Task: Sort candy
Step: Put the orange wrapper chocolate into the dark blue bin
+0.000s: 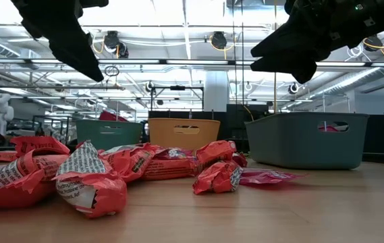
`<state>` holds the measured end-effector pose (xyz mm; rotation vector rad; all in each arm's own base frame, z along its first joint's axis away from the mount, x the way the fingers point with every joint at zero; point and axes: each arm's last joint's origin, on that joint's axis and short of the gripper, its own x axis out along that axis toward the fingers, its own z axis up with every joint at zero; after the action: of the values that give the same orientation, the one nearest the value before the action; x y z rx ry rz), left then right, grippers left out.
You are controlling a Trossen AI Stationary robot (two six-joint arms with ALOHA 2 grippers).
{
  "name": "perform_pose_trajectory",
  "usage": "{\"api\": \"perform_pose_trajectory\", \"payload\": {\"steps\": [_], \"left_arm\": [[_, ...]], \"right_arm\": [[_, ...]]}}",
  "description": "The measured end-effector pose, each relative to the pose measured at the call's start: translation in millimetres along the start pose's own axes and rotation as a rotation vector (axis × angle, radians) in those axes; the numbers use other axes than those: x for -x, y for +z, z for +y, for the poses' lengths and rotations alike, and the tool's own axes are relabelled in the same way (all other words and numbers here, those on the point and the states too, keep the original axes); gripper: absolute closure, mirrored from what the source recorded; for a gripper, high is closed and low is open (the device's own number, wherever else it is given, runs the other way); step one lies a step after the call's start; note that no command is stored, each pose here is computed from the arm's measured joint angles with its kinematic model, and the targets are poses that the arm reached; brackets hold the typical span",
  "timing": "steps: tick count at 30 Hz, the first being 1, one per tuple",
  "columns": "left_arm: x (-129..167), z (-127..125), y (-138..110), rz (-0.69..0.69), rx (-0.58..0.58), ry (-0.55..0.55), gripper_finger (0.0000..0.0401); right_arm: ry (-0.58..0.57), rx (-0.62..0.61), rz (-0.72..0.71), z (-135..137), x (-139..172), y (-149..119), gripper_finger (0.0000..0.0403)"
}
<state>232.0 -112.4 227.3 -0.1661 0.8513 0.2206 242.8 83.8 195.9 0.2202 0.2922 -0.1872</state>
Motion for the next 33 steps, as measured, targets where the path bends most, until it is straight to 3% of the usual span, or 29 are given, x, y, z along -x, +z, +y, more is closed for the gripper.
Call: {"api": "perform_pose_trajectory", "payload": {"steps": [4, 15, 22, 33], "left_arm": [[0, 0, 0, -0.005, 0.021, -0.004, 0.012], [-11, 6, -13, -0.001, 0.283, 0.09, 0.012], [-39, 7, -26, 0.081, 0.328, 0.166, 0.012], [-86, 12, -34, 0.234, 0.383, 0.176, 0.012]], "right_arm": [[-0.004, 0.004, 0.007, 0, 0, -1, 0.0222], [-0.003, 0.004, 0.007, 0, 0, -1, 0.0222], [-0.003, 0.005, 0.008, 0, 0, -1, 0.0222], [-0.003, 0.005, 0.008, 0, 0, -1, 0.0222]]}}
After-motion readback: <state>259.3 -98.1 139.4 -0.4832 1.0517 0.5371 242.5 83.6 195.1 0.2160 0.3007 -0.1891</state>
